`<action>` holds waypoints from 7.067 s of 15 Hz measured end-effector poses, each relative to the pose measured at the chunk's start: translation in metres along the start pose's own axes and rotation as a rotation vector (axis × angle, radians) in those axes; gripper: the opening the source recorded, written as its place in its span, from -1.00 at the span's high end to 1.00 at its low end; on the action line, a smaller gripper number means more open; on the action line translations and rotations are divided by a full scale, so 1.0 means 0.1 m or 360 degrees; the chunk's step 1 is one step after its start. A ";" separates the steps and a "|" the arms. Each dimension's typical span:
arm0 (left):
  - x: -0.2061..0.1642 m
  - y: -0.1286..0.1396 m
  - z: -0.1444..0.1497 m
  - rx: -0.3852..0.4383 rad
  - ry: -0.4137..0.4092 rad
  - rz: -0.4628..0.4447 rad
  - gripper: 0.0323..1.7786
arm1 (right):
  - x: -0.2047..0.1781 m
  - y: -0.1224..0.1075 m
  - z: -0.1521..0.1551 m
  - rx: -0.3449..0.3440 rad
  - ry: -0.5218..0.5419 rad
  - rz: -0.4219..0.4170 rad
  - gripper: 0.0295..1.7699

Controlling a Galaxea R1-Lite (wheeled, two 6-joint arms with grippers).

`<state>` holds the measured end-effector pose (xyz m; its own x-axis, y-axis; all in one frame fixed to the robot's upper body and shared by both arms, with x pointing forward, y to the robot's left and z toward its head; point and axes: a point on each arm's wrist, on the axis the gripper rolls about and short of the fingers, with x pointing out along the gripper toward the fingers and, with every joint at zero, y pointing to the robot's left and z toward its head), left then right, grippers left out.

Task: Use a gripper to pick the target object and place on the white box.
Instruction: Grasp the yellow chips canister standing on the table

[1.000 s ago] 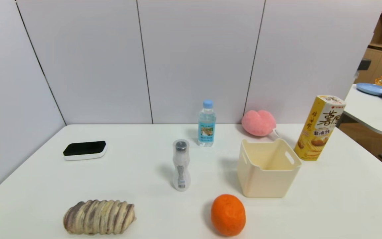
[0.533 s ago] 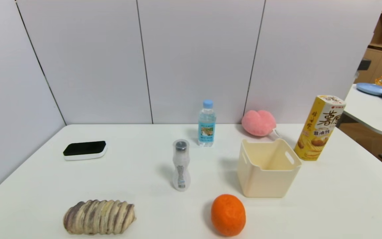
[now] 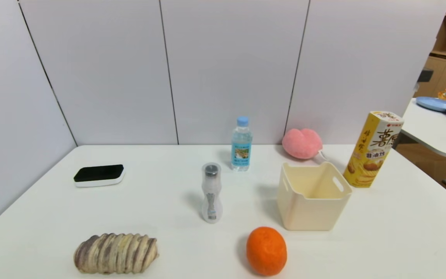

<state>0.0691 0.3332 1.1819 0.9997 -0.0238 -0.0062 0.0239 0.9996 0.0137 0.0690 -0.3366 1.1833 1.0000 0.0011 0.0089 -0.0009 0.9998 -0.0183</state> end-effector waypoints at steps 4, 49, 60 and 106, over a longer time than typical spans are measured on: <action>0.00 0.00 0.00 0.0000 0.0000 0.0001 -0.90 | 0.00 0.00 0.00 -0.0001 0.0001 0.0000 -0.93; 0.00 0.00 0.00 -0.0001 0.0000 -0.0001 -0.90 | 1.21 -0.13 1.51 -0.0019 0.0376 -0.0150 -0.93; 0.00 0.00 0.00 0.0000 -0.0001 -0.0001 -0.90 | 2.16 -0.24 1.55 -0.0022 0.0495 -0.0169 -0.93; 0.00 0.00 0.00 0.0000 0.0000 -0.0001 -0.90 | 3.20 -0.18 1.04 -0.0147 0.0623 -0.0207 -0.93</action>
<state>0.0691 0.3332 1.1819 0.9997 -0.0243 -0.0062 0.0243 0.9996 0.0137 0.3882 -0.3519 1.2904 0.9197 -0.1496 -0.3630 0.1083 0.9854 -0.1317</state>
